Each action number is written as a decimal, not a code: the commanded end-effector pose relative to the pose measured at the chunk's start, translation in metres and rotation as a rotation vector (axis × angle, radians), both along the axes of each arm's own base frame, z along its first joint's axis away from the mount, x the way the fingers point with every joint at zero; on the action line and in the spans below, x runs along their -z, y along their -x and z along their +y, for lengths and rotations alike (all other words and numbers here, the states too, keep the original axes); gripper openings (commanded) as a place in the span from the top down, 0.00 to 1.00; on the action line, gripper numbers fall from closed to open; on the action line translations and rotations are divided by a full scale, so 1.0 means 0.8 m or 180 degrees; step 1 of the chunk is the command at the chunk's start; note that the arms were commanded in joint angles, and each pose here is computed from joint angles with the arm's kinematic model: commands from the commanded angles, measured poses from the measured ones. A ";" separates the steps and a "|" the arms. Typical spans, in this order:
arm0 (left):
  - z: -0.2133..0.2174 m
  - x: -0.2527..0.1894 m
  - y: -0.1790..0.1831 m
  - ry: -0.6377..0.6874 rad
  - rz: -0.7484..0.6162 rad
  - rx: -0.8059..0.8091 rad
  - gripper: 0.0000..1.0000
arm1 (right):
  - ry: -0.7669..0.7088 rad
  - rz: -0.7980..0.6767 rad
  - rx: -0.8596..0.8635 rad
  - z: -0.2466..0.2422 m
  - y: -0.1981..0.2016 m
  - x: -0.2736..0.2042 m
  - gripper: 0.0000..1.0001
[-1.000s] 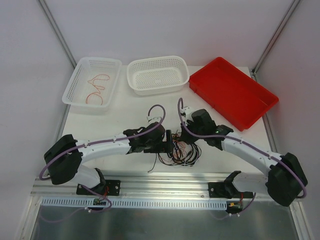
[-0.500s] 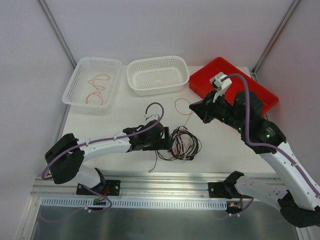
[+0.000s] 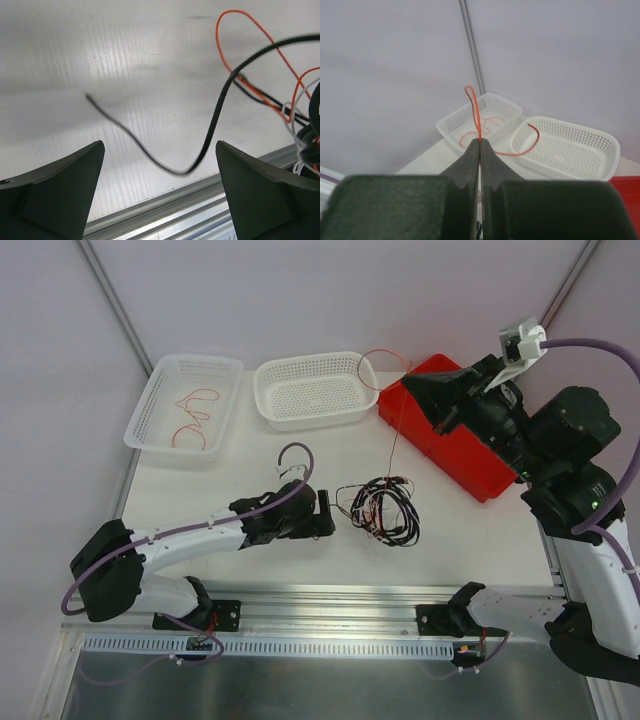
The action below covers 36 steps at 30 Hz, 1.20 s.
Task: Untangle the cables
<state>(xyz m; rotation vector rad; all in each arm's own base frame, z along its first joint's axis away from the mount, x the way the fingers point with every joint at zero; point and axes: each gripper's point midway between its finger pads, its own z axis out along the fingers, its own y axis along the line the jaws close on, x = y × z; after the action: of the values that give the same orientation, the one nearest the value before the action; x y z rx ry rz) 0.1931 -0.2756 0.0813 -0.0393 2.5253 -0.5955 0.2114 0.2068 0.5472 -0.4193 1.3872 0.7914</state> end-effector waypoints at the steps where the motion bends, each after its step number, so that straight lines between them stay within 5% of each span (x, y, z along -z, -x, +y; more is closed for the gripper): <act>1: 0.011 -0.031 -0.012 0.0081 -0.0339 -0.0011 0.05 | -0.0495 -0.0392 -0.0013 -0.010 0.012 -0.071 0.99; 8: 0.038 -0.069 -0.006 0.0218 -0.0781 0.0107 0.02 | -0.0008 0.0619 0.0043 0.022 -0.026 0.083 0.99; 15: 0.054 -0.083 0.014 0.0510 -0.0881 0.0113 0.02 | 0.0726 0.2234 0.0272 0.026 -0.019 0.370 0.99; 19: 0.054 -0.074 0.020 0.0533 -0.0798 0.0136 0.01 | 0.1421 0.2931 0.0486 0.007 0.014 0.504 0.82; 21: 0.051 -0.065 0.021 0.0493 -0.0717 0.0150 0.01 | 0.1585 0.2932 0.0606 -0.004 0.022 0.521 0.71; 22: 0.048 -0.065 0.022 0.0491 -0.0689 0.0171 0.01 | 0.1634 0.2955 0.0628 -0.010 0.026 0.530 0.54; 25: 0.039 -0.056 0.025 0.0465 -0.0564 0.0230 0.01 | 0.1633 0.2815 0.0749 -0.025 0.025 0.523 0.40; 36: -0.010 -0.037 0.019 0.0404 -0.0274 0.0483 0.01 | 0.1153 0.2812 0.1824 -0.130 -0.017 0.519 0.39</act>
<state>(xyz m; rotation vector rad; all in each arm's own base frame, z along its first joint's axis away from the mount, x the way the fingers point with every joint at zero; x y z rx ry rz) 0.1671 -0.2555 0.0871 0.1202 2.4705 -0.6970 0.2196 0.1219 0.1430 0.0017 2.3498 0.2686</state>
